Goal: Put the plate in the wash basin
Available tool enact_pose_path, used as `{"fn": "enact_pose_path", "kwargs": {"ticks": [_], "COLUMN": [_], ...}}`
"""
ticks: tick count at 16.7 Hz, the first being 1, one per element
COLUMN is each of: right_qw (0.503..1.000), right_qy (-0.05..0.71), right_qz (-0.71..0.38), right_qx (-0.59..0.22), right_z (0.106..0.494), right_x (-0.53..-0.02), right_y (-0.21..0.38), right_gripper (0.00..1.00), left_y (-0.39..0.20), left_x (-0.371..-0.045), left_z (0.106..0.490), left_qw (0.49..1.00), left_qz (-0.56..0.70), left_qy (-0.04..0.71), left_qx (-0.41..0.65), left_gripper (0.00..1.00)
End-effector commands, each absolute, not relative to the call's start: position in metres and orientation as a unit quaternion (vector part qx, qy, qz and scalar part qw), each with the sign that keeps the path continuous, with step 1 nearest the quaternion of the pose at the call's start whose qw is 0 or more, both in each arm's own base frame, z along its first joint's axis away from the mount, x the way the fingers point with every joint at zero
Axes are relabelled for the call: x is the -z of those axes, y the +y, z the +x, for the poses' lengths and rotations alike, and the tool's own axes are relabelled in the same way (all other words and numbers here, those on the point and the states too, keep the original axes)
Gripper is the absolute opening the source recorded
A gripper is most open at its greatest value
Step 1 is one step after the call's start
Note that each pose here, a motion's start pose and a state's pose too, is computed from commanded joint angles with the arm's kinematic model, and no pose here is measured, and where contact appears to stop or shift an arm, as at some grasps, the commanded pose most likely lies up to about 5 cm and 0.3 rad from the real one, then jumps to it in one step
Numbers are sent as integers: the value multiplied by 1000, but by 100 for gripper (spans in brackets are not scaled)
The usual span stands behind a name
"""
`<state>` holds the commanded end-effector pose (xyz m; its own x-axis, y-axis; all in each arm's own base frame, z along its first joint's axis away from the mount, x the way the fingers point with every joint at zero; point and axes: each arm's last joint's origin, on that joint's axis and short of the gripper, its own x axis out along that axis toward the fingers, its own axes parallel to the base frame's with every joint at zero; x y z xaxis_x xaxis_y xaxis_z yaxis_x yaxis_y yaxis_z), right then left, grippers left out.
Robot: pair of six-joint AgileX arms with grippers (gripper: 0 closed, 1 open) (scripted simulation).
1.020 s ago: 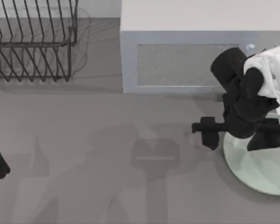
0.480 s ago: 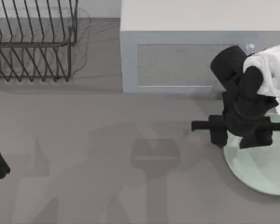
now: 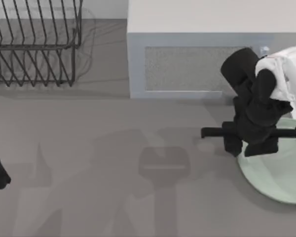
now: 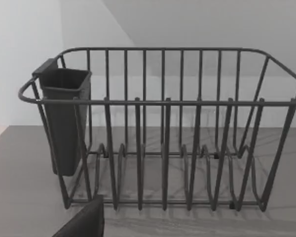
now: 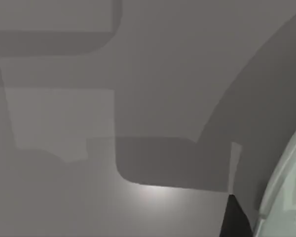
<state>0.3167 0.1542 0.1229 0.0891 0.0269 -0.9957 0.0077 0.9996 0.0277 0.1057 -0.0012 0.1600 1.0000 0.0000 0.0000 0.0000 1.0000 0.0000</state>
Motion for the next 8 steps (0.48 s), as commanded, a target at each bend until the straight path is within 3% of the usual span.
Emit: {"fn": "enact_pose_path", "kwargs": {"ticks": [4,8], "right_qw": [721,705], "right_qy": [692,704], "right_qz": [-35,-78], "right_qx": [-22,-35], "right_z": [316,319], "right_x": [-140,-191], "right_y": [175,197], "right_gripper": [0,0], "left_y": [-1,-1], "left_x": [-160,-160], "left_z": [106,106], "left_qw": [1000,1000], "left_qz": [0,0], "left_qy": [0,0], "left_qx": [0,0], "left_gripper": [100,100]}}
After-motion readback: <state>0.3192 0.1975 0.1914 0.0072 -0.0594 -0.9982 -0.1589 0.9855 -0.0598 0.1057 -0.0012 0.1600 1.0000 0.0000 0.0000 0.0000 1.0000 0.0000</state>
